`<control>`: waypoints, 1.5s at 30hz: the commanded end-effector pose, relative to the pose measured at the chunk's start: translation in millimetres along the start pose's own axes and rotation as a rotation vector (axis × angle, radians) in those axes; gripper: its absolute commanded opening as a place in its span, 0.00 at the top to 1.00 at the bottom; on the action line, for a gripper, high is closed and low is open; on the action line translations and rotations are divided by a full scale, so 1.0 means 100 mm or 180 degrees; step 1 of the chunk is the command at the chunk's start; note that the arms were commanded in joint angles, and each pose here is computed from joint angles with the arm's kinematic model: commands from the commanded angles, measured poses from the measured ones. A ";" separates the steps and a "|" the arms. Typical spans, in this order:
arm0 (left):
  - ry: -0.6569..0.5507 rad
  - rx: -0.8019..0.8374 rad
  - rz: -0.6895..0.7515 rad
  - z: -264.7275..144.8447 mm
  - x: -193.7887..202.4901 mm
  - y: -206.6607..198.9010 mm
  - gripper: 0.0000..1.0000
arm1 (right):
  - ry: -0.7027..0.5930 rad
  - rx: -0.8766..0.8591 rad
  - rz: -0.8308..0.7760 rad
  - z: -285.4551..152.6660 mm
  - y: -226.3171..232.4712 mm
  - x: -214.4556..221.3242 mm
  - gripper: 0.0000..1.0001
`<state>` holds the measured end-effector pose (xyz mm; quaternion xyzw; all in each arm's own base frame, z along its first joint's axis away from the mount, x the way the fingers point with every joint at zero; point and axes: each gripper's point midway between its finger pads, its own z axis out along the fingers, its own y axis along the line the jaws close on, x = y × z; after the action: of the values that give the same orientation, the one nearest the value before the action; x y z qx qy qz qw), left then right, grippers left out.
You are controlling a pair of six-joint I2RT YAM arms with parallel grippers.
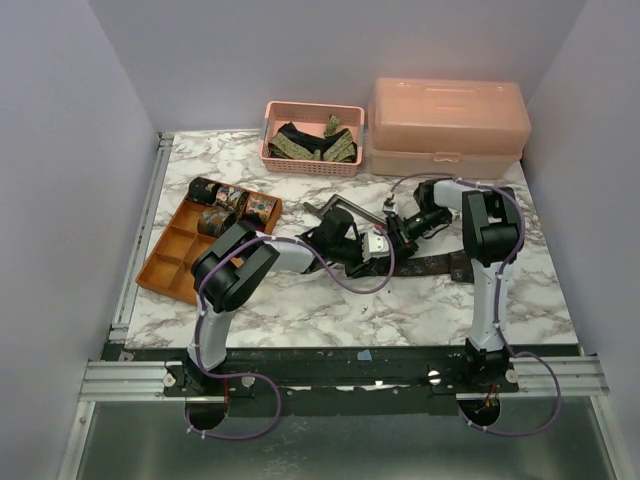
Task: Roll the ties
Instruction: Roll the tie at the center of the board.
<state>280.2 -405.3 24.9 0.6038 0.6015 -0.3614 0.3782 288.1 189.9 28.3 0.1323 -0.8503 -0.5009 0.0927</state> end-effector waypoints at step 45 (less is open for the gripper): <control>0.1195 0.0122 -0.0605 -0.29 0.94 -0.29 0.87 | -0.0760 0.1043 -0.0500 -1.66 0.04 0.01 0.42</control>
<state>282.6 -396.7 21.8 0.6184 0.6192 -0.3408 0.3435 351.9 -38.8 81.3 0.1867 -0.9586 -0.2056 -0.0622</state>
